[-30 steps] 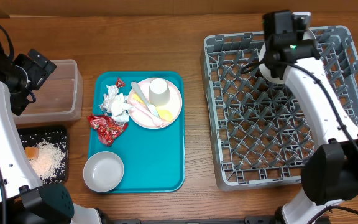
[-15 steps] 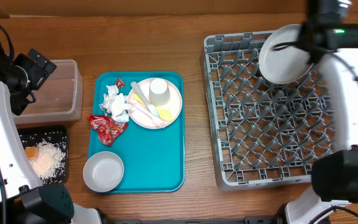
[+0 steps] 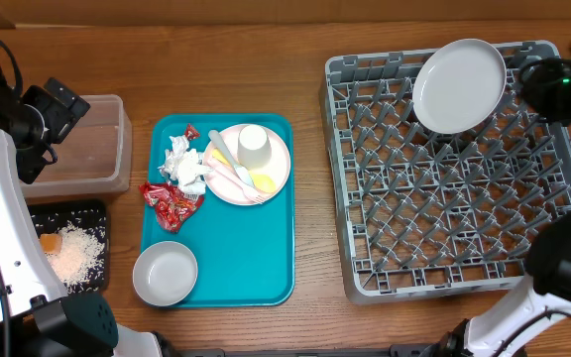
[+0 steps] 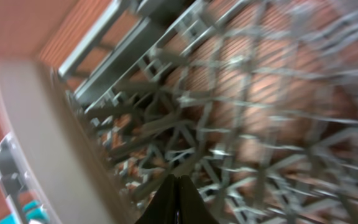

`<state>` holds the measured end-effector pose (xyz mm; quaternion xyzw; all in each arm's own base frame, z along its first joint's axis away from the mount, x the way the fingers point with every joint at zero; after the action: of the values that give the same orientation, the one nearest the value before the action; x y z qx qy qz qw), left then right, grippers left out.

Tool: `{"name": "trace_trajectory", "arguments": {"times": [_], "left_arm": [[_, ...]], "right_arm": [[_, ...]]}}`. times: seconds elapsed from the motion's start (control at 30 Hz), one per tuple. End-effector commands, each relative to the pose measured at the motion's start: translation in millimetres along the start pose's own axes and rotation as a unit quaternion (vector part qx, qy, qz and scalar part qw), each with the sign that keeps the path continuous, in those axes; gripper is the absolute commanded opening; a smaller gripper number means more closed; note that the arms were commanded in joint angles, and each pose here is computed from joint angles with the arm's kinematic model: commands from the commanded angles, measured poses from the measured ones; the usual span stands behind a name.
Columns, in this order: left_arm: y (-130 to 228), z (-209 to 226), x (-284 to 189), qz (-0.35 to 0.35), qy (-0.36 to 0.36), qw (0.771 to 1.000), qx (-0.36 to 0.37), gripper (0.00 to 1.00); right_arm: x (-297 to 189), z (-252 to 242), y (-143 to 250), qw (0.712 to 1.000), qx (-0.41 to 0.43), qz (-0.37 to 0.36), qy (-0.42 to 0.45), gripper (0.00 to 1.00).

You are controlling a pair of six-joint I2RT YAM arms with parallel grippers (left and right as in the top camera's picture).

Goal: Sort waste into correct bins and load items into the dishwasher rack
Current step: 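Stand the plate upright in the rack's back row and release it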

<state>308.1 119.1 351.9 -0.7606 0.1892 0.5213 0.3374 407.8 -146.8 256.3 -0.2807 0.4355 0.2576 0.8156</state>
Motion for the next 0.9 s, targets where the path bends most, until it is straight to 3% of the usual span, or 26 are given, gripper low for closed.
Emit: {"name": "trace_trajectory", "arguments": {"times": [0.0,0.33,0.57,0.73,0.87], "left_arm": [[-1,-2,-4,-0.004,0.006,1.0,-0.001,1.0],[-1,-2,-4,-0.004,0.006,1.0,-0.001,1.0],[-1,-2,-4,-0.004,0.006,1.0,-0.001,1.0],[-1,-2,-4,-0.004,0.006,1.0,-0.001,1.0],[-1,-2,-4,-0.004,0.006,1.0,-0.001,1.0]], "right_arm": [[24,15,9,0.997,-0.022,0.049,-0.062,0.04],[4,30,5,0.995,-0.042,0.023,-0.082,0.04],[-63,59,18,0.985,-0.077,-0.014,-0.155,0.05],[-117,86,48,0.971,-0.132,-0.046,-0.193,0.24],[-148,123,96,0.948,-0.224,-0.048,-0.221,0.6]]}}
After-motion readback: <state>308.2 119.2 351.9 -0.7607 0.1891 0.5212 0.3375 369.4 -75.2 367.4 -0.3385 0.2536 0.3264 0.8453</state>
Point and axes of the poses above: each gripper's point midway between its finger pads, its own x axis out along the fingers, its own z axis along the line the jaws close on, y = z × x, the point moved 10 cm from there along -x, back along the fingers, and after that the axes turned 9 degrees about x, right-handed, at the moved point
